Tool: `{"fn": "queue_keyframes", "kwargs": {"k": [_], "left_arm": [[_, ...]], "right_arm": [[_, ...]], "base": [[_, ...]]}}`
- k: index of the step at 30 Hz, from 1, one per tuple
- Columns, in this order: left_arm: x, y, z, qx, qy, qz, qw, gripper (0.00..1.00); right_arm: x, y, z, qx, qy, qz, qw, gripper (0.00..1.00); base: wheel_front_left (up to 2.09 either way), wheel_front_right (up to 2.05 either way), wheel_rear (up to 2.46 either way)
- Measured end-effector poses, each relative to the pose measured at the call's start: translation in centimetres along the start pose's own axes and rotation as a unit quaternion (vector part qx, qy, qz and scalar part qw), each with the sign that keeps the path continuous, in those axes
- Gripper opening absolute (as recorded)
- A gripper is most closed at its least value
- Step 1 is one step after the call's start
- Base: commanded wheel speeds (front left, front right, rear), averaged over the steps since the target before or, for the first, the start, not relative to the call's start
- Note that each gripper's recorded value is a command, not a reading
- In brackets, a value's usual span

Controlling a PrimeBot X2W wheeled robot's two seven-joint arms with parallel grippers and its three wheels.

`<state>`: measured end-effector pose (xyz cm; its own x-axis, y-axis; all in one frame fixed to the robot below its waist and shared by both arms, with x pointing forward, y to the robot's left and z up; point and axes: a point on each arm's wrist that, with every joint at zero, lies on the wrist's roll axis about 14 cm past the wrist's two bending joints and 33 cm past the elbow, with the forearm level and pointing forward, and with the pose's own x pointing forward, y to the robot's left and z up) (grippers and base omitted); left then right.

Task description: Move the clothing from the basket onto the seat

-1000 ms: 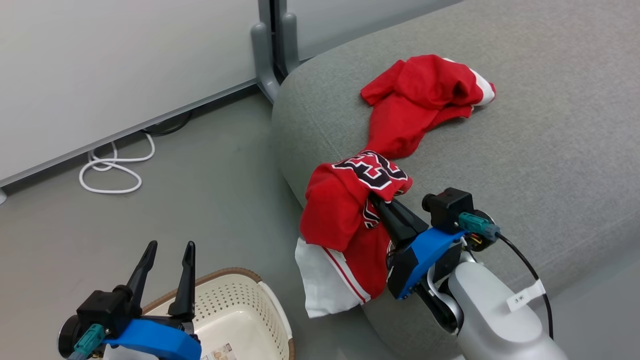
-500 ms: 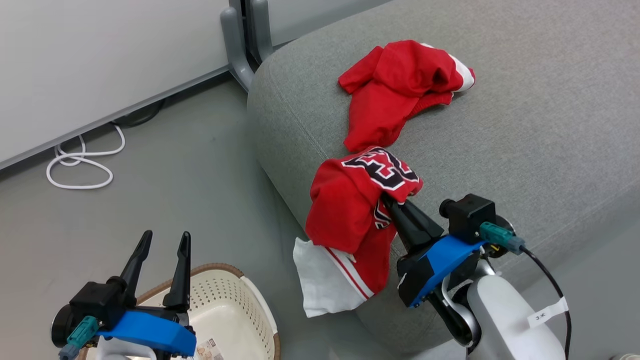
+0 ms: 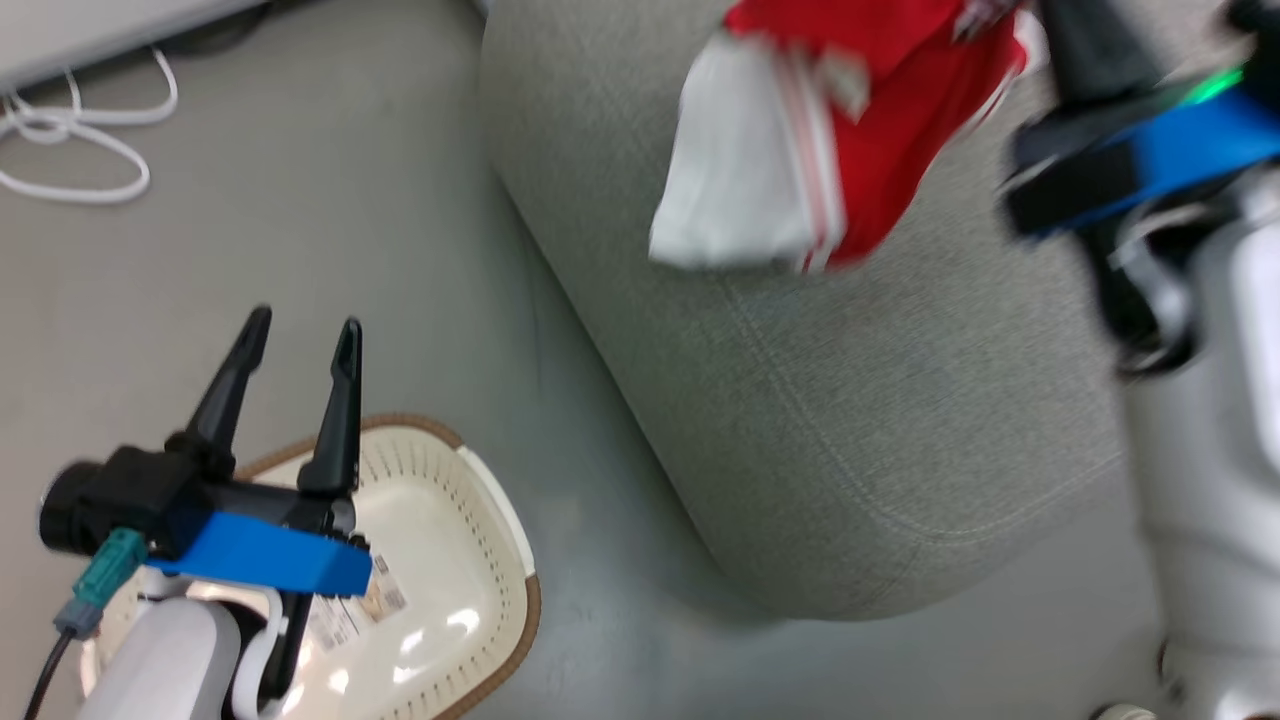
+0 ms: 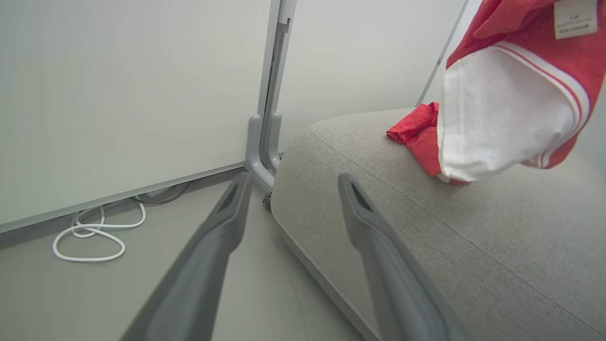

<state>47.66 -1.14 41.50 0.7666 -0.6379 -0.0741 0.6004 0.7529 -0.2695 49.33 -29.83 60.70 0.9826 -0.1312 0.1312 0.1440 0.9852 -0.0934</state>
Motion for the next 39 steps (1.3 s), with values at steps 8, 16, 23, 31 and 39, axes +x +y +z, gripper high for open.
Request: {"fn": "queue_keyframes", "kwargs": {"k": [8,16,23,31,39], "left_arm": [[2.5,2.7,-1.2,-0.005,-0.016,-0.004,1.0,1.0],[2.3,6.3,-3.8,-0.008,-0.005,0.024,1.0,1.0],[0.8,8.1,-5.2,-0.007,0.012,0.052,0.999,1.0],[-0.9,7.6,-1.9,-0.005,-0.014,0.076,0.997,1.0],[-5.3,6.6,1.9,0.0,-0.032,0.122,0.992,1.0]], "right_arm": [[7.0,-8.5,2.0,-0.057,-0.023,-0.096,0.993,0.0],[9.5,-9.7,-11.6,-0.037,0.124,-0.128,0.983,0.0],[8.3,-7.8,-20.1,-0.011,0.205,-0.125,0.971,1.0],[5.7,-6.1,-18.9,-0.03,0.203,-0.093,0.974,1.0],[1.1,-2.1,-15.5,-0.011,0.176,-0.041,0.984,1.0]], "base": [[0.0,0.0,0.0],[0.0,0.0,0.0],[0.0,0.0,0.0],[0.0,0.0,0.0],[0.0,0.0,0.0]]}}
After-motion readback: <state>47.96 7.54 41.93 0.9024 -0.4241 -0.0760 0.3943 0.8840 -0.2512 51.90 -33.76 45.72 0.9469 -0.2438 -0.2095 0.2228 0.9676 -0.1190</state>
